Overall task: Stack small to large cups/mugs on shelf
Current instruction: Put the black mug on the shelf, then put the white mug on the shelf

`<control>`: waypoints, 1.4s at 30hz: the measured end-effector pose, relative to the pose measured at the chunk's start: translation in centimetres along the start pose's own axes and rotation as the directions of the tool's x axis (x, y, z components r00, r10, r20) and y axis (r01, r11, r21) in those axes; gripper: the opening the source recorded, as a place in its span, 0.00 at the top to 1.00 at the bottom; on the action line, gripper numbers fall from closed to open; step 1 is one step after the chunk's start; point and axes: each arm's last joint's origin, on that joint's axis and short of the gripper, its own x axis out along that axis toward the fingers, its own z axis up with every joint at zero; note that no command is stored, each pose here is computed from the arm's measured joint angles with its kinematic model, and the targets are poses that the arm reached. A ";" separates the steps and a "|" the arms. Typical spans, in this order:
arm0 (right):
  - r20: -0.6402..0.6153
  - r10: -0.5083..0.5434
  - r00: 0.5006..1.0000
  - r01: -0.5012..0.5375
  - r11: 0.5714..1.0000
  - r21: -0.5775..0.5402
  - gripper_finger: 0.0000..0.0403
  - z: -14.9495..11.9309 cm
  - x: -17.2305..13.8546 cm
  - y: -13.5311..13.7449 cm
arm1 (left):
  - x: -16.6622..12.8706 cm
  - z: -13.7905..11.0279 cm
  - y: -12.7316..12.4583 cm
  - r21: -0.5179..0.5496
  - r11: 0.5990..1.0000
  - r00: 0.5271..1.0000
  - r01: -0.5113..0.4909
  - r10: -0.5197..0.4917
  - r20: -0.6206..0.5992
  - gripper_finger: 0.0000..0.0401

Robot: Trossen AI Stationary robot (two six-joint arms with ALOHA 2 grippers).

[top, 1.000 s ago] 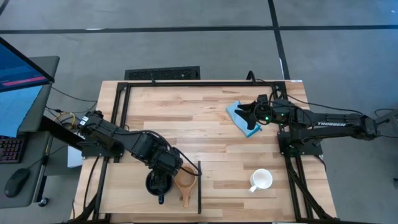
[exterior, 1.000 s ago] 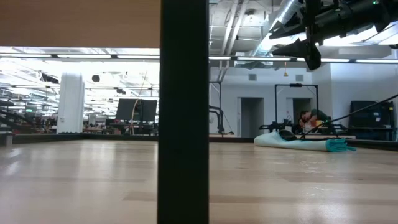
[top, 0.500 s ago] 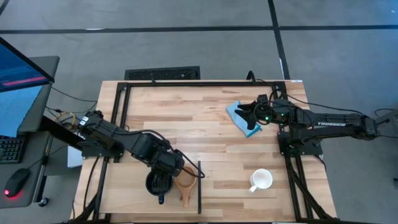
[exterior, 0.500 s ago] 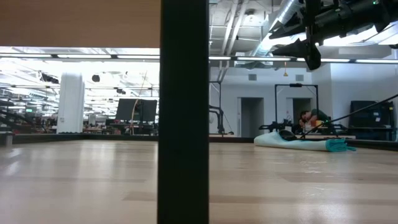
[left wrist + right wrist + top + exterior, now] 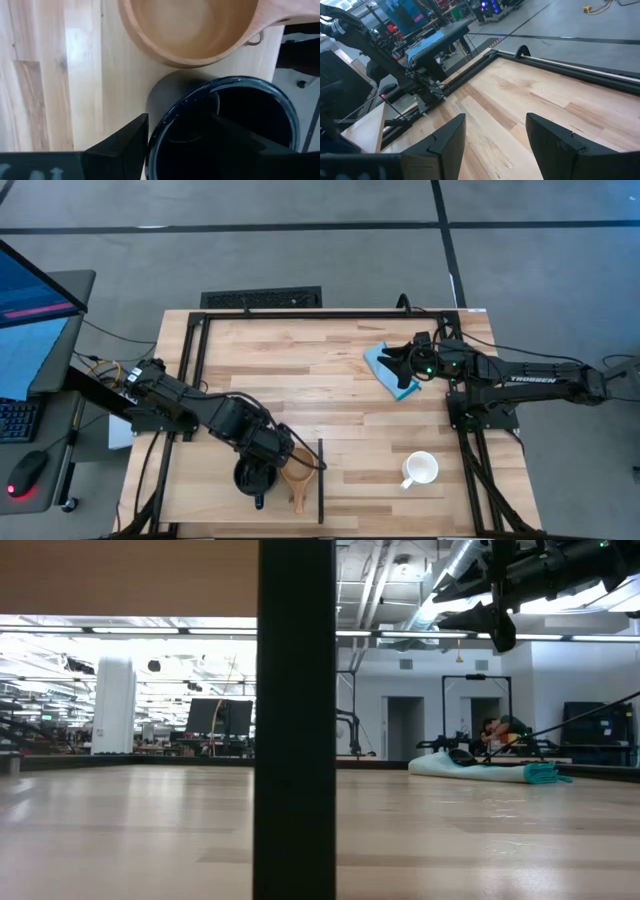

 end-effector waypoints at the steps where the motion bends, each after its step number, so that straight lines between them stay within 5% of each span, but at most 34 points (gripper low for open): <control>1: 0.000 0.000 1.000 0.000 1.000 -0.004 0.43 0.0 0.0 0.0 | 0.0 -0.1 0.0 -0.001 1.000 1.000 -0.004 0.004 -0.006 0.53; 23: 0.001 -0.001 1.000 0.001 1.000 -0.005 0.43 0.0 0.0 0.0 | -0.1 -0.4 0.4 0.012 0.998 0.998 -0.065 0.066 -0.020 0.53; 30: 0.001 -0.001 1.000 0.001 1.000 -0.005 0.43 0.0 0.0 0.0 | -2.0 -0.6 0.3 -0.009 0.998 0.998 -0.063 0.063 -0.005 0.53; 37: 0.001 -0.001 1.000 0.001 1.000 -0.011 0.43 0.0 0.0 0.0 | -5.1 -0.5 0.0 0.012 0.999 0.992 -0.035 0.033 0.125 0.53; 42: 0.001 -0.001 1.000 0.001 1.000 -0.011 0.43 0.0 0.0 0.0 | -7.6 -1.5 0.3 0.027 0.981 0.935 -0.191 0.173 0.309 0.53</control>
